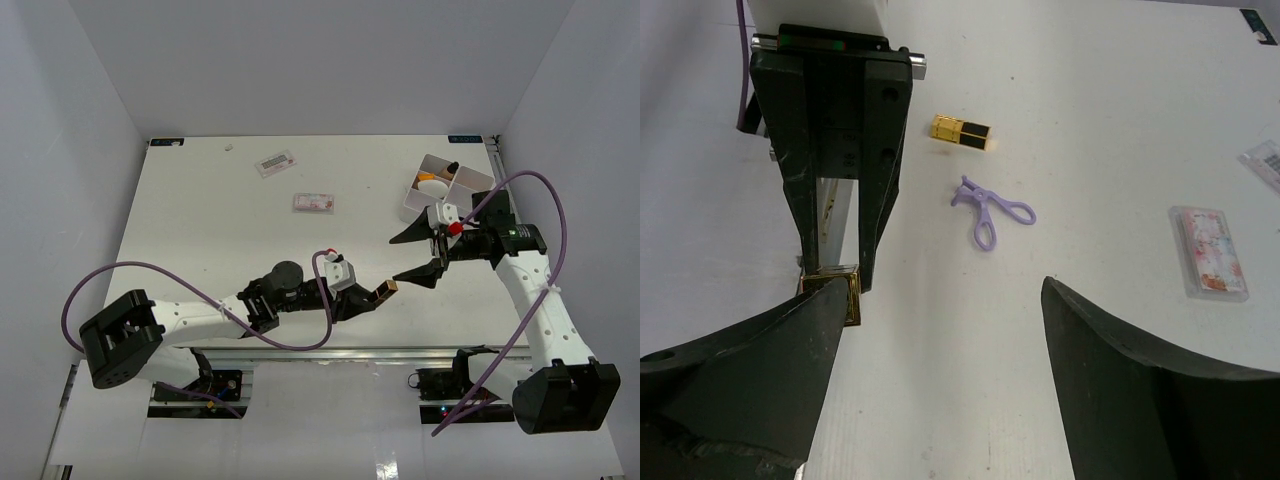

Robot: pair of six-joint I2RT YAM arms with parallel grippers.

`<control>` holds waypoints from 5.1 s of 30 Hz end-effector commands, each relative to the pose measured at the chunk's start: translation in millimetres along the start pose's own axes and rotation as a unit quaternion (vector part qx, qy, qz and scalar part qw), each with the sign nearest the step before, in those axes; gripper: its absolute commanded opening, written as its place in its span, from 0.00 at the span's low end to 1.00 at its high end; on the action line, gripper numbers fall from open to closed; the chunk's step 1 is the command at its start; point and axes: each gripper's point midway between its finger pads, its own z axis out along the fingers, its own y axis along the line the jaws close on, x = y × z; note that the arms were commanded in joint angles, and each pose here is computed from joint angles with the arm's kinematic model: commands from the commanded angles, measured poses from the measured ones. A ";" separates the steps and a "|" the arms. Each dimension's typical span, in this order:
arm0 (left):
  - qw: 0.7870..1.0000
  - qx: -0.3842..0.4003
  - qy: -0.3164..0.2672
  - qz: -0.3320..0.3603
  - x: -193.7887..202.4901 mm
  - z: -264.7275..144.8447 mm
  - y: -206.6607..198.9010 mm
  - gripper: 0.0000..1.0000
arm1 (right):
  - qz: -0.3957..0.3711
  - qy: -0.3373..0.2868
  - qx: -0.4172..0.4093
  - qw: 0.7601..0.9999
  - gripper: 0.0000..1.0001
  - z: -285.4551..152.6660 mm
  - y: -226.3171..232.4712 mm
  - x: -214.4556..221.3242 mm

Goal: Organize the makeup

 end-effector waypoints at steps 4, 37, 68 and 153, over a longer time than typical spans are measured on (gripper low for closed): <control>0.999 0.004 -0.039 0.014 -26.6 1.0 1.8 0.17 | -0.003 -0.021 -0.037 0.999 0.75 5.9 14.4 -3.0; 0.999 -0.004 -0.043 0.030 -40.9 1.9 16.1 0.17 | 0.012 -0.019 -0.053 0.998 0.65 13.6 23.0 2.3; 0.991 -0.110 -0.051 0.054 -70.6 -16.8 48.6 0.87 | -0.001 0.064 0.001 0.998 0.08 -4.3 4.5 16.1; 0.827 -0.451 0.134 -0.309 12.4 -182.6 113.9 0.98 | 0.111 0.094 0.284 0.948 0.69 -112.7 -122.1 37.5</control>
